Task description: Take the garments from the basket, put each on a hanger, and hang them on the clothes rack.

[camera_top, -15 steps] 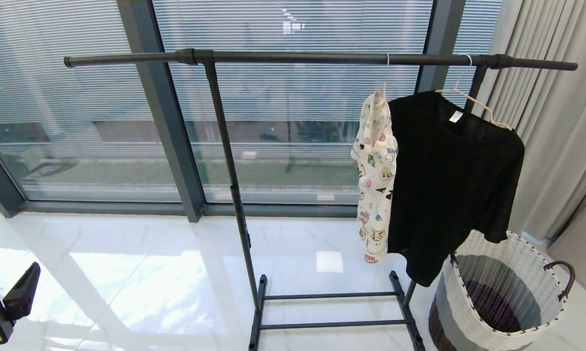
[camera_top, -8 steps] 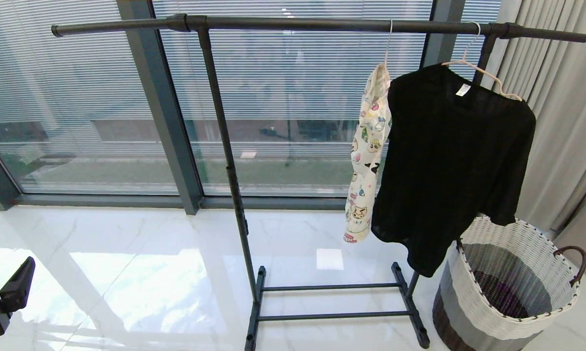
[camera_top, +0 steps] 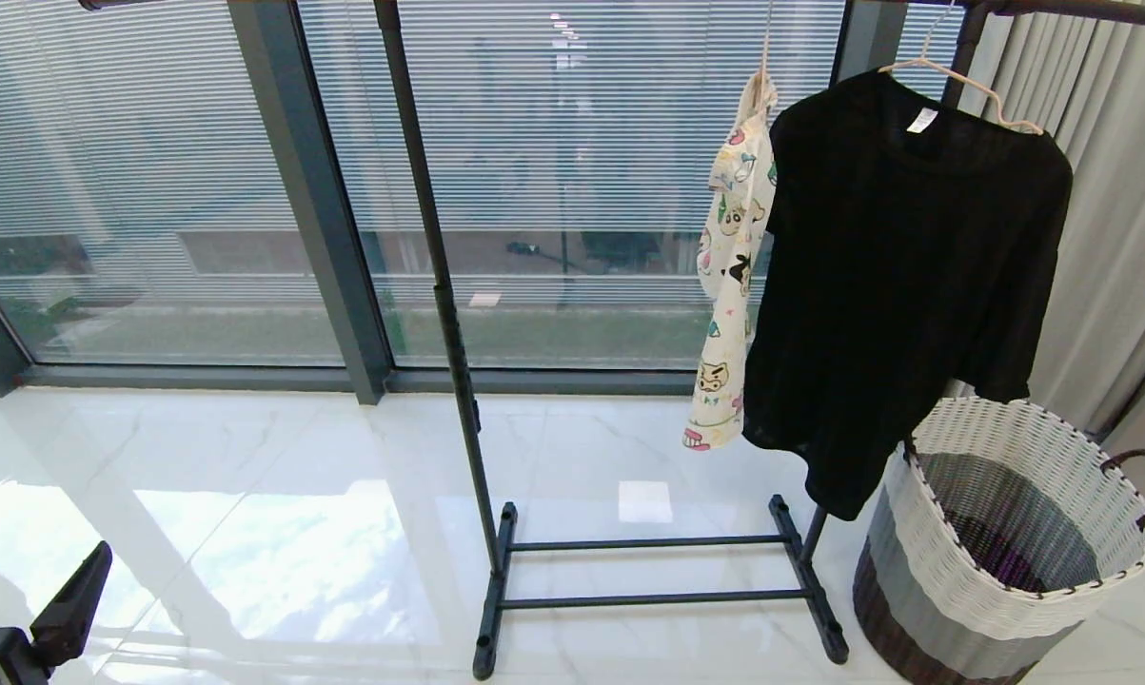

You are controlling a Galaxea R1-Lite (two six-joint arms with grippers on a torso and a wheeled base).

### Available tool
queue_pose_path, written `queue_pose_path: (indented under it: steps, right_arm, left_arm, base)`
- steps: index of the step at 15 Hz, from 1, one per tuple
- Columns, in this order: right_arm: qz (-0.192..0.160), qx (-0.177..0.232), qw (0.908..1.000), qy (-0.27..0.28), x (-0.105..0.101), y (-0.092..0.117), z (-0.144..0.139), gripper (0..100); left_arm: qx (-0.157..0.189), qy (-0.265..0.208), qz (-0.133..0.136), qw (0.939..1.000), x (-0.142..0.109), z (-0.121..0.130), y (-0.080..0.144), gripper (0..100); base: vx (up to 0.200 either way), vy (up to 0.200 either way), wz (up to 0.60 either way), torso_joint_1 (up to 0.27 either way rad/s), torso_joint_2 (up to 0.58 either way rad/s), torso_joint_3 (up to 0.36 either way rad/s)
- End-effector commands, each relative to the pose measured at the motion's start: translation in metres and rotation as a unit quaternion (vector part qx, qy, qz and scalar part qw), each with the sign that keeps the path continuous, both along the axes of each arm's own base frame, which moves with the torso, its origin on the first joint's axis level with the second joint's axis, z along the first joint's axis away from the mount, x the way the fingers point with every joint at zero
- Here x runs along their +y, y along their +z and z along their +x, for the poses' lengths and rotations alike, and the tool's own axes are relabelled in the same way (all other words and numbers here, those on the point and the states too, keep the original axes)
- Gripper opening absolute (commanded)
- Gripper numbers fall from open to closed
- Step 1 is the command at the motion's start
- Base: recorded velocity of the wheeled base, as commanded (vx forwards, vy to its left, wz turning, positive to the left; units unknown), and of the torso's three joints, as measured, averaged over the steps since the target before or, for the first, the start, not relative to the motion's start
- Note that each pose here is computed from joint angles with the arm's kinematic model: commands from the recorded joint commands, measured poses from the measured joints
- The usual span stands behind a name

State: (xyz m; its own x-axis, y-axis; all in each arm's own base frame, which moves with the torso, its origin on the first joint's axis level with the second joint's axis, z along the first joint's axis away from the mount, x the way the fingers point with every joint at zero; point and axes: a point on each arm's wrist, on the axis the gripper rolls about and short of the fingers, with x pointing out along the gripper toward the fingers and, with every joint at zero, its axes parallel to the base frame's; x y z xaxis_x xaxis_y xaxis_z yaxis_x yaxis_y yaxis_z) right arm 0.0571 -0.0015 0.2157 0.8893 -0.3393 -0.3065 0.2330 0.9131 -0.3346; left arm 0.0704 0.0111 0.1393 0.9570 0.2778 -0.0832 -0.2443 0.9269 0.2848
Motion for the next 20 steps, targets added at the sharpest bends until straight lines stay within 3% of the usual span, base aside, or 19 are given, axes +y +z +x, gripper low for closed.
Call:
queue_pose_path:
  steps: [1, 5, 6, 8, 11, 13, 14, 16, 17, 19, 20]
  right_arm:
    - [0.005, -0.021, 0.9997, -0.013, -0.005, -0.025, -0.027, 100]
    - [0.000, -0.065, 0.9889, -0.134, -0.009, -0.074, -0.069, 100]
    - [0.001, -0.087, 0.9866, -0.138, -0.008, -0.079, -0.077, 100]
    - [0.007, -0.136, 0.9832, -0.121, -0.006, -0.100, -0.092, 100]
    - [0.028, -0.145, 0.9816, -0.122, -0.007, -0.129, -0.079, 100]
    - [0.028, -0.166, 0.9791, -0.115, -0.007, -0.133, -0.075, 100]
    - [0.024, -0.161, 0.9800, -0.114, -0.007, -0.133, -0.075, 100]
    - [0.027, -0.165, 0.9791, -0.115, -0.007, -0.133, -0.076, 100]
    - [0.033, -0.168, 0.9783, -0.116, -0.007, -0.133, -0.076, 100]
    - [0.033, -0.167, 0.9794, -0.109, -0.007, -0.133, -0.075, 100]
    - [0.039, -0.166, 0.9816, -0.086, -0.006, -0.133, -0.075, 100]
  left_arm:
    - [-0.013, -0.031, 0.002, 0.9994, -0.004, -0.021, -0.009, 100]
    - [-0.014, -0.032, 0.002, 0.9994, -0.008, -0.074, -0.044, 100]
    - [-0.023, -0.034, 0.003, 0.9991, -0.009, -0.086, -0.056, 100]
    - [-0.021, -0.023, -0.001, 0.9995, -0.008, -0.088, -0.054, 100]
    - [-0.021, -0.023, 0.000, 0.9995, -0.008, -0.088, -0.055, 100]
    - [-0.025, -0.022, -0.013, 0.9994, -0.008, -0.088, -0.055, 100]
    - [-0.030, -0.017, -0.041, 0.9986, -0.008, -0.088, -0.056, 100]
    - [-0.034, -0.013, -0.063, 0.9974, -0.008, -0.087, -0.057, 100]
    - [-0.034, -0.027, -0.069, 0.9967, -0.008, -0.087, -0.058, 100]
    - [-0.047, -0.100, -0.099, 0.9889, -0.008, -0.089, -0.059, 100]
    - [-0.051, -0.100, -0.100, 0.9886, -0.008, -0.090, -0.059, 100]
  base:
    - [0.000, 0.000, 0.00, -0.022, 0.09, 0.051]
    - [0.000, 0.000, 0.00, 0.000, 0.00, 0.000]
    - [0.000, 0.000, 0.00, 0.000, 0.00, 0.000]
    - [0.000, 0.000, 0.00, 0.000, 0.00, 0.000]
    - [0.000, 0.000, 0.00, 0.000, 0.00, 0.000]
    - [0.000, 0.000, 0.00, 0.000, 0.00, 0.000]
    - [0.000, 0.000, 0.00, 0.000, 0.00, 0.000]
    - [0.000, 0.000, 0.00, 0.000, 0.00, 0.000]
    - [0.000, 0.000, 0.00, 0.000, 0.00, 0.000]
    - [0.000, 0.000, 0.00, 0.000, 0.00, 0.000]
    - [0.000, 0.000, 0.00, 0.000, 0.00, 0.000]
